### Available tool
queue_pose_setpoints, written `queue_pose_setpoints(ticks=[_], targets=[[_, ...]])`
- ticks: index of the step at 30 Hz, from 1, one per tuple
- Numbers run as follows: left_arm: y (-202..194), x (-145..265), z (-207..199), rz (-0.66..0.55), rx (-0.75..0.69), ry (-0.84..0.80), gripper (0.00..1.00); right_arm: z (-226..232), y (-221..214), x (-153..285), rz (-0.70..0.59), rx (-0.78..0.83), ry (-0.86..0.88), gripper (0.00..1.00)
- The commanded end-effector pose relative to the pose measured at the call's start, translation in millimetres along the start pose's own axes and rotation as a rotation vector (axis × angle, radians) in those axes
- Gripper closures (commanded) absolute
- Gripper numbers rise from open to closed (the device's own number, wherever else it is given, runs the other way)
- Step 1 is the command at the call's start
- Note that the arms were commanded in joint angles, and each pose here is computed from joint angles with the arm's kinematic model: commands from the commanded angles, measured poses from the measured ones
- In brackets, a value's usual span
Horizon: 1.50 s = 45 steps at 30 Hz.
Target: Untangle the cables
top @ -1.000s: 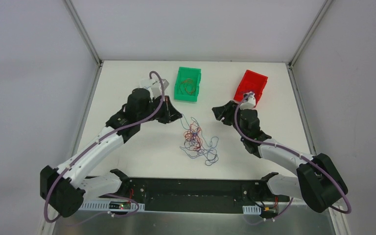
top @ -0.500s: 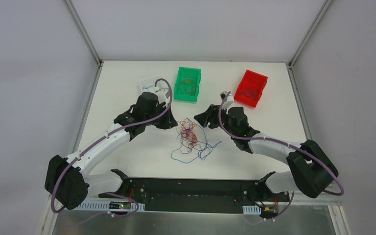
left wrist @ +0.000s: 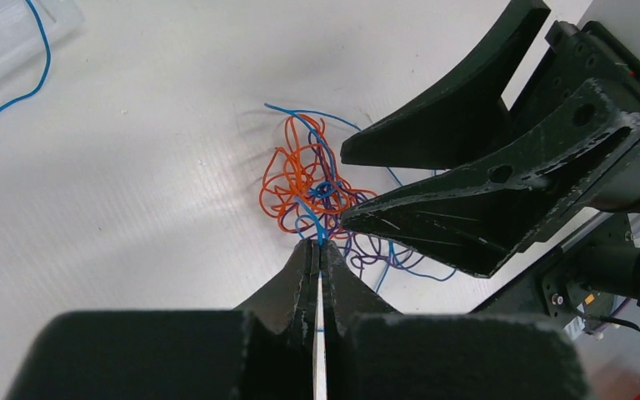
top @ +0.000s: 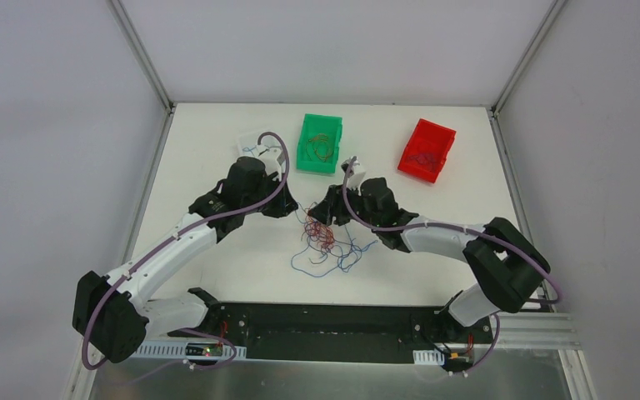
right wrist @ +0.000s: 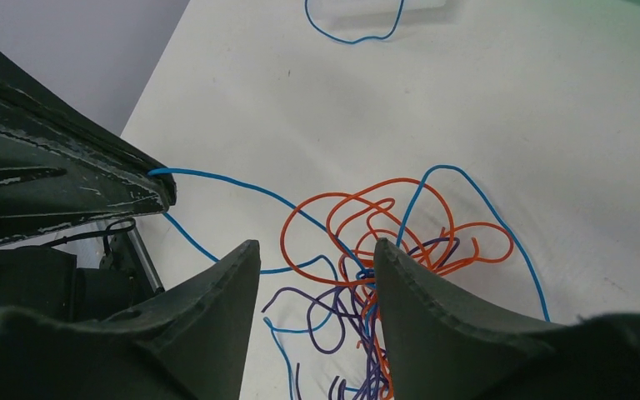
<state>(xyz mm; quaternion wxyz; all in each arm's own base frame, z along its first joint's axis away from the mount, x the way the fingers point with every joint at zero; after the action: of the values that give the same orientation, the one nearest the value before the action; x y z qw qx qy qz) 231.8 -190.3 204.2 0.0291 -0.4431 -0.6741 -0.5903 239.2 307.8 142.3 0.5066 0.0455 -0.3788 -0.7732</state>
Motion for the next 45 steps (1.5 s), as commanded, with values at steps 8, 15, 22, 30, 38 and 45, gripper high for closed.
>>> queue_pose_setpoints(ticks=[8,15,22,30,38,45], targets=[[29,13,4,-0.119,-0.052,0.065,1.00,2,1,-18,0.035,0.012,-0.086,0.48],[49,14,5,-0.162,-0.088,0.098,1.00,1,-8,-30,0.066,-0.012,-0.119,0.48],[80,20,-4,-0.225,-0.096,0.078,1.00,-18,-15,-43,0.044,-0.090,-0.262,0.59],[93,54,1,-0.343,-0.060,0.150,1.00,-51,13,-18,-0.149,-0.133,-0.485,1.00],[70,93,44,-0.374,0.027,0.436,1.00,-92,62,52,-0.510,-0.209,-0.739,1.00],[27,95,74,-0.287,0.060,0.588,1.00,-117,83,109,-0.779,-0.344,-0.822,1.00]])
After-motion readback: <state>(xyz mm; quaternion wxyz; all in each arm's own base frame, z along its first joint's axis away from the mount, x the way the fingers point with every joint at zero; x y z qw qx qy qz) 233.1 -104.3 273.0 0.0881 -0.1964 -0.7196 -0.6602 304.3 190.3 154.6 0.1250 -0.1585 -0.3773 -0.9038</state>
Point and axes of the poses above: each gripper's point midway between its finger pads, its own x axis back along the fingers, its own z axis along the line the jaws close on, y = z × x, the point moved 5 cm from there along x, back along the fingers, and after that the axes turned 9 degrees about -x, right-handed, at the moved point
